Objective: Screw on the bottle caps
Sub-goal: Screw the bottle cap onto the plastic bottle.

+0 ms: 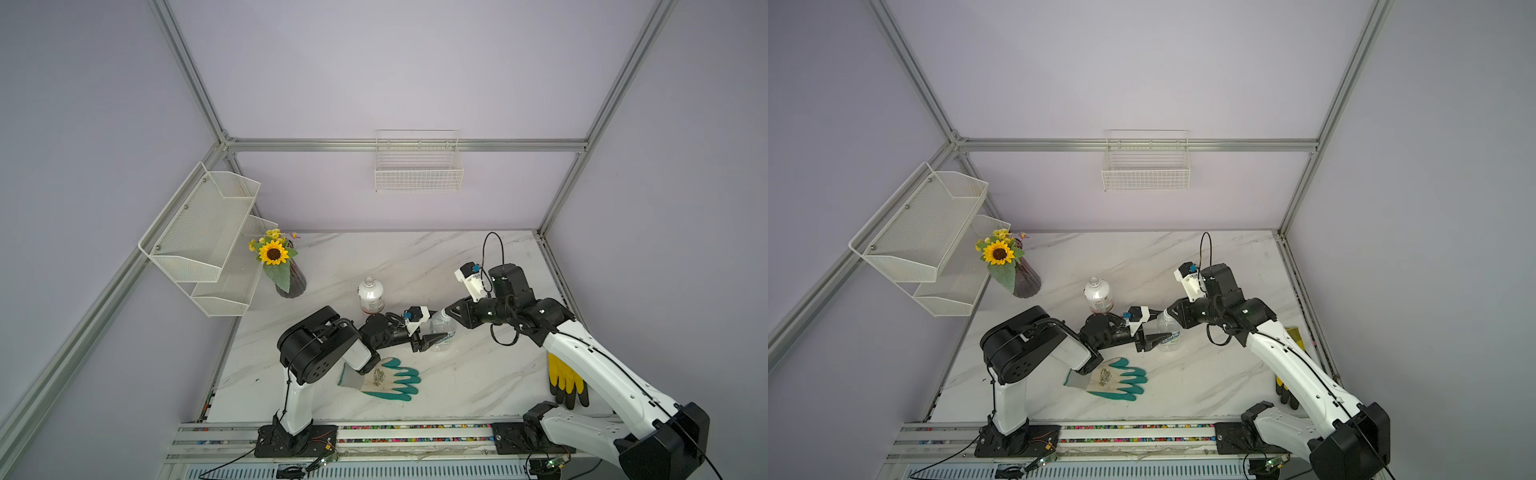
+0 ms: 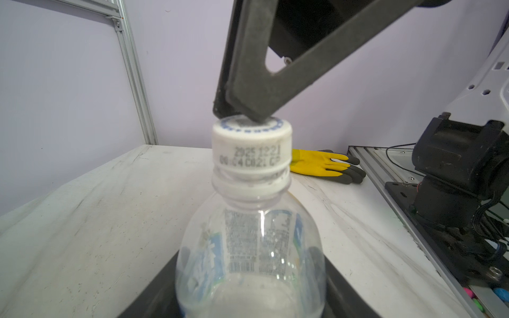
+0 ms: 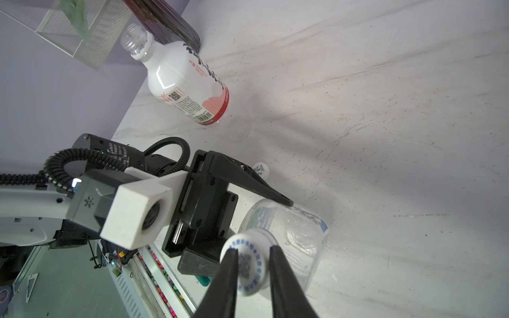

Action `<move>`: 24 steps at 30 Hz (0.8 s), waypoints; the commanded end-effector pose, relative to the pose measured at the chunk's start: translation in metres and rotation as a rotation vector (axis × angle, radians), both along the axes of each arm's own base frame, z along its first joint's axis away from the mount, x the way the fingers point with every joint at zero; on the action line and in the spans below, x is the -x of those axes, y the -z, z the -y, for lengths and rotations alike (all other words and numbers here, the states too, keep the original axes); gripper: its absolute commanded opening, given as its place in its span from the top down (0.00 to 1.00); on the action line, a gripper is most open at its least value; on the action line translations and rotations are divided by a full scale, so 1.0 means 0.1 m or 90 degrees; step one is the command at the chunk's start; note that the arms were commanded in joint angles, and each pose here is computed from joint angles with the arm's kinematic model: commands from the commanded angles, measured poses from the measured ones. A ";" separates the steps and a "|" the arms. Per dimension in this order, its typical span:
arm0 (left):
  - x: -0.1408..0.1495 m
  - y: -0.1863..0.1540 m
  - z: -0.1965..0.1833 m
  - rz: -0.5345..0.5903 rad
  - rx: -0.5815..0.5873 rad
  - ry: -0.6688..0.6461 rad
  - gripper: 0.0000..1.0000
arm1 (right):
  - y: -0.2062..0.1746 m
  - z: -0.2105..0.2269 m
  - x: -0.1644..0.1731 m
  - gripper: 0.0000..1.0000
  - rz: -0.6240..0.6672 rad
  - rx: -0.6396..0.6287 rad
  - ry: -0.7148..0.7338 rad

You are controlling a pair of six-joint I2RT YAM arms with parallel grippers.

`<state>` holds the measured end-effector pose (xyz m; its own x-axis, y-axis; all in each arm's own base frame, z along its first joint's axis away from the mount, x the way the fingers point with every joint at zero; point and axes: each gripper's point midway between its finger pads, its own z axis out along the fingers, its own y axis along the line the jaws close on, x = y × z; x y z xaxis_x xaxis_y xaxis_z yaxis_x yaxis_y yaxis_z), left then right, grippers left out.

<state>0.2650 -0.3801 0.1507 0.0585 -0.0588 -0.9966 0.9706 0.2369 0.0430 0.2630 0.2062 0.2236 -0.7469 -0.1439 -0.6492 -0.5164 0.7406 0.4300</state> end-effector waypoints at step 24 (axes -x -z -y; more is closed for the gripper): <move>-0.04 -0.04 0.03 -0.014 -0.004 0.002 0.35 | -0.18 -0.14 -0.32 0.66 0.032 0.010 -0.017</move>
<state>0.2679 -0.3817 0.1502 0.0352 -0.0540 -0.9979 0.9702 0.2413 0.0212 0.2869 0.2136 0.2384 -0.7306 -0.1632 -0.6630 -0.5267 0.7526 0.3952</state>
